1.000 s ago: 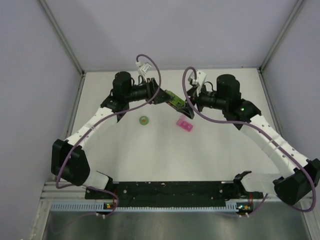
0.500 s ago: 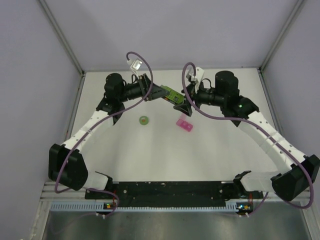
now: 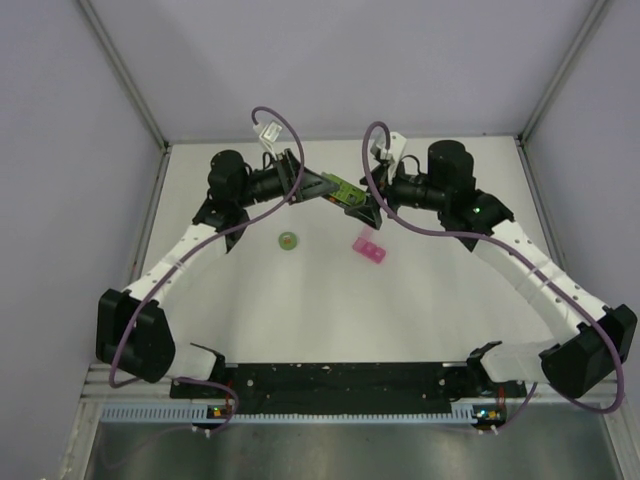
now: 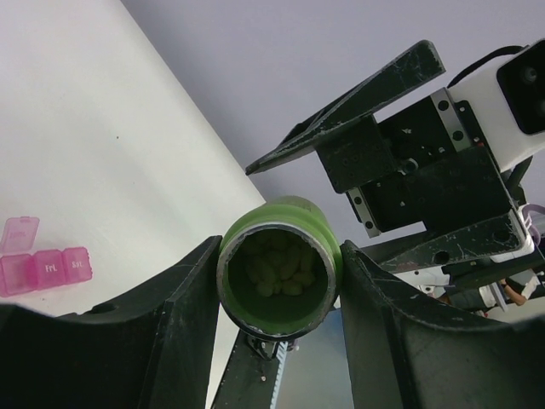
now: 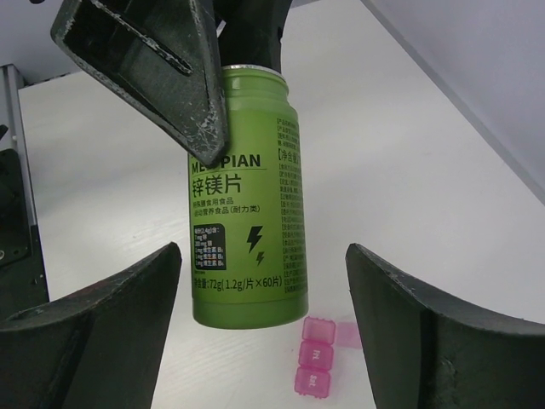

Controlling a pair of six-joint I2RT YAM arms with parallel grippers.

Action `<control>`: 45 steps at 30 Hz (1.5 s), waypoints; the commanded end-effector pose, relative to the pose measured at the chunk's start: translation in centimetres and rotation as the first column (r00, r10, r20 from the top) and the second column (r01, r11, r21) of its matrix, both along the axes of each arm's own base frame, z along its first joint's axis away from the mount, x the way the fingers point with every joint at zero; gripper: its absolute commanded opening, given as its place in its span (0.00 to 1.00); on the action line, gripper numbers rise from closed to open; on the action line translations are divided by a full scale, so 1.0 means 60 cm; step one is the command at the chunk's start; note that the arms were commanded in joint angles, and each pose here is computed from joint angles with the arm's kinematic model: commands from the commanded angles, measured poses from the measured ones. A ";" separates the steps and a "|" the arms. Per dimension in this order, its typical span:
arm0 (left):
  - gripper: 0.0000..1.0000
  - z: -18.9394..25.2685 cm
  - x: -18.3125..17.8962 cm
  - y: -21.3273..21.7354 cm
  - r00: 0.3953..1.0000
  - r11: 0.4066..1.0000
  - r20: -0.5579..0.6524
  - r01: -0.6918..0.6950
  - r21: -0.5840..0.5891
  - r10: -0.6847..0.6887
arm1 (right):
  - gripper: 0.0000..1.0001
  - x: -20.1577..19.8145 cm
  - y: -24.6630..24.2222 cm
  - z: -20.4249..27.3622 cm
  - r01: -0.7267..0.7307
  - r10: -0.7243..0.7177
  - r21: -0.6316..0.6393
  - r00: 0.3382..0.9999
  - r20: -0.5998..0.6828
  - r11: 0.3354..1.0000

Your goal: Sort the pills into containers

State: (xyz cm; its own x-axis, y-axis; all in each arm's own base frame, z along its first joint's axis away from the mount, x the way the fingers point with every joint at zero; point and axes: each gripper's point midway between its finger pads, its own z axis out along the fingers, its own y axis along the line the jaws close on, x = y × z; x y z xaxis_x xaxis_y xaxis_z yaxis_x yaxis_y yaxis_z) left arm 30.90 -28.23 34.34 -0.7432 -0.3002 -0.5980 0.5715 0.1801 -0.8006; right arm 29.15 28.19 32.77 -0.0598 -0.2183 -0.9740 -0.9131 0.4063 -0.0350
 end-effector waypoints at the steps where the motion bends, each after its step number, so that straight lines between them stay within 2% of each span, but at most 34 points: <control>1: 0.00 0.055 -0.025 0.009 0.993 0.998 0.114 0.018 -0.055 -0.012 | 0.77 0.008 0.005 0.038 -0.011 0.009 0.047 0.999 0.050 0.999; 11: 0.00 0.052 -0.028 0.008 0.995 0.998 0.095 0.024 -0.062 -0.018 | 0.72 0.008 0.007 0.032 -0.015 0.013 0.047 0.999 0.046 0.999; 25: 0.00 0.049 -0.030 0.005 0.996 0.997 0.090 0.030 -0.067 -0.023 | 0.71 0.007 0.010 0.025 -0.026 0.024 0.049 0.999 0.034 0.998; 37: 0.00 0.047 -0.032 0.004 0.996 0.997 0.090 0.033 -0.071 -0.027 | 0.70 0.008 0.013 0.012 -0.028 0.027 0.044 1.000 0.011 0.999; 45: 0.00 0.049 -0.035 0.005 0.995 0.996 0.093 0.037 -0.075 -0.030 | 0.73 0.008 0.013 0.006 -0.024 0.024 0.039 1.000 0.004 0.999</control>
State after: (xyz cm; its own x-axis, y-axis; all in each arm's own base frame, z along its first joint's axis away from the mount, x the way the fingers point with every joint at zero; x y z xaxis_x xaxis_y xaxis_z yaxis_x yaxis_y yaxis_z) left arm 30.24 -28.17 34.64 -0.7512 -0.3128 -0.5812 0.5653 0.1496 -0.8112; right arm 29.24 28.79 32.32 -0.0776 -0.2089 -0.9748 -0.9222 0.3866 -0.0095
